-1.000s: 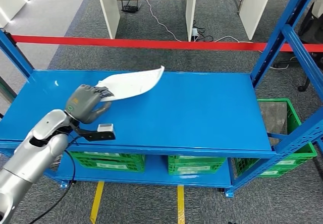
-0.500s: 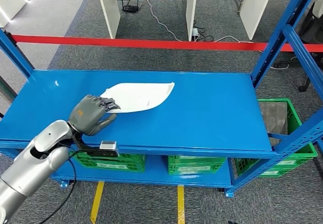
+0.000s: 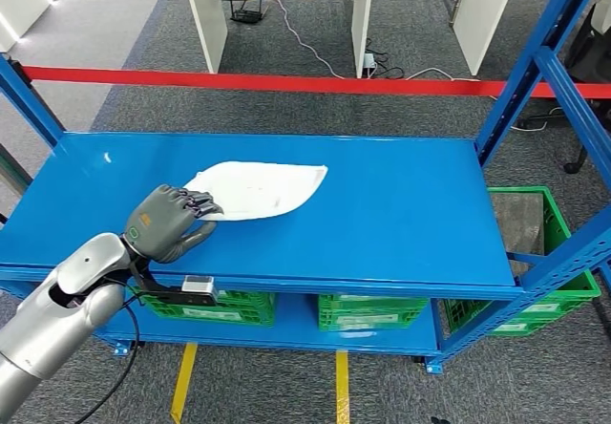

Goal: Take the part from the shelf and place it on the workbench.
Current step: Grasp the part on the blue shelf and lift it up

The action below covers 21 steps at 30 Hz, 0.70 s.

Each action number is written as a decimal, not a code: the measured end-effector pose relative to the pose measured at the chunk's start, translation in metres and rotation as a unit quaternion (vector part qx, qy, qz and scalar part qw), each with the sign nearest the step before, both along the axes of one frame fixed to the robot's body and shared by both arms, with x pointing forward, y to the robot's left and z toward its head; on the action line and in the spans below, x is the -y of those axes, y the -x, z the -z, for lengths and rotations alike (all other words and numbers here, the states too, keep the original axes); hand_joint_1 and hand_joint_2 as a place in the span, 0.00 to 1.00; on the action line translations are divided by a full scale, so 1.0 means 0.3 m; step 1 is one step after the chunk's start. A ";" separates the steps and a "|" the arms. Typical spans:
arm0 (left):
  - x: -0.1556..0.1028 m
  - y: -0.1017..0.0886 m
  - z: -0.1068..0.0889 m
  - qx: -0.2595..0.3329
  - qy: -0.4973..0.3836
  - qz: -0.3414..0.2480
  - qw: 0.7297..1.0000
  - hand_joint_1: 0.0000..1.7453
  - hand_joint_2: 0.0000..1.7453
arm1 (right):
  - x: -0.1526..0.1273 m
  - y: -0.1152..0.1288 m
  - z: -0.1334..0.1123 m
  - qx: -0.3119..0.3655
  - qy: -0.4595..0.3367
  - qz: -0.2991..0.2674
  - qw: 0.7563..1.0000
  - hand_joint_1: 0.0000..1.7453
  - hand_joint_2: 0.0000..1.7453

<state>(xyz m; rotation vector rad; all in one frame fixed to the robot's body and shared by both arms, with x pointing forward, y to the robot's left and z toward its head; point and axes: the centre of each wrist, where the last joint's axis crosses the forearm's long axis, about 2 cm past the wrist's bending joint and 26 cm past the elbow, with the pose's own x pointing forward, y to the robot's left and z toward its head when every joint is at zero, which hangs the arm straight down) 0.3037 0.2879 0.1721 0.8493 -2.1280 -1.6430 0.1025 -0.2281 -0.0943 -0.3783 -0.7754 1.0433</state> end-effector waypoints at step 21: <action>-0.006 0.001 -0.010 0.005 -0.001 0.001 1.000 1.00 1.00 | -0.003 0.003 0.000 -0.003 0.002 0.003 1.000 0.00 0.00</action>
